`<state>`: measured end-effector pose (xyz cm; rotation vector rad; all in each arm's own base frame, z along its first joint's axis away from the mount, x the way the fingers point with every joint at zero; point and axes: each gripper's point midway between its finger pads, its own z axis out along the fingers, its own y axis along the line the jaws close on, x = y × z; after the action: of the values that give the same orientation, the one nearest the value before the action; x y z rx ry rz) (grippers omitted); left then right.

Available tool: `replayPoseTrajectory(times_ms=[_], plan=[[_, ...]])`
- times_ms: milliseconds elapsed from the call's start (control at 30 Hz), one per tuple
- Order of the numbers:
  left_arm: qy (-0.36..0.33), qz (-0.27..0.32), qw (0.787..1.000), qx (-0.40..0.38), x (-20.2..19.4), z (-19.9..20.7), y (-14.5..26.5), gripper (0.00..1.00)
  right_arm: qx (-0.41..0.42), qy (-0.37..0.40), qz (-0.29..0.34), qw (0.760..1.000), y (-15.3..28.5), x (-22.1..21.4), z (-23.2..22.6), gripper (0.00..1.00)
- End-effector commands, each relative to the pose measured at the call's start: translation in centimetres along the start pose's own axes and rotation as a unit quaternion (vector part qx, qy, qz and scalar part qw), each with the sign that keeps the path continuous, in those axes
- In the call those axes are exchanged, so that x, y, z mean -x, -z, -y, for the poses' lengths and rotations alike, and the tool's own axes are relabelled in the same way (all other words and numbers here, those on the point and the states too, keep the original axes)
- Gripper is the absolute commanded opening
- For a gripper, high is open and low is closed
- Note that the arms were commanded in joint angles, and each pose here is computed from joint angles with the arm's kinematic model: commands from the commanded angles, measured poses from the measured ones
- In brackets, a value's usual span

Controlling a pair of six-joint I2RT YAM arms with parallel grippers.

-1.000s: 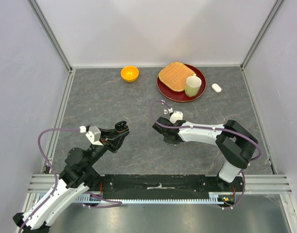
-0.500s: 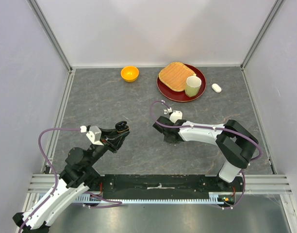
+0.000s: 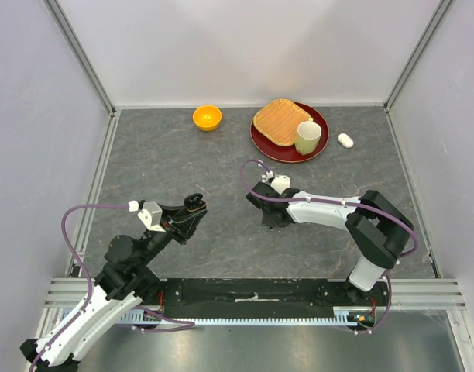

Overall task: Insert the wireless bluetooth earbuds into the charging case
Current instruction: Pick up the earbud from the center of the board.

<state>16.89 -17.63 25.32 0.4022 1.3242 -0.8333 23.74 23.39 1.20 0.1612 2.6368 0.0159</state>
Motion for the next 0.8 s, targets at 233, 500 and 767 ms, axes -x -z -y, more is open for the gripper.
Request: replayPoseTrajectory(times_ms=[233,500,767], plan=[[-0.008,0.024,1.0,-0.015,2.1,0.7,-0.1,0.02,-0.034,0.013,-0.094,0.995,-2.2,-5.7,3.0,0.31],[-0.008,0.02,1.0,-0.016,1.9,0.8,-0.2,0.02,-0.022,0.003,-0.077,0.997,-1.7,-4.9,2.7,0.2],[0.0,0.01,1.0,-0.023,1.3,1.0,-0.3,0.02,0.034,-0.016,0.014,0.999,2.0,0.3,0.7,0.0]])
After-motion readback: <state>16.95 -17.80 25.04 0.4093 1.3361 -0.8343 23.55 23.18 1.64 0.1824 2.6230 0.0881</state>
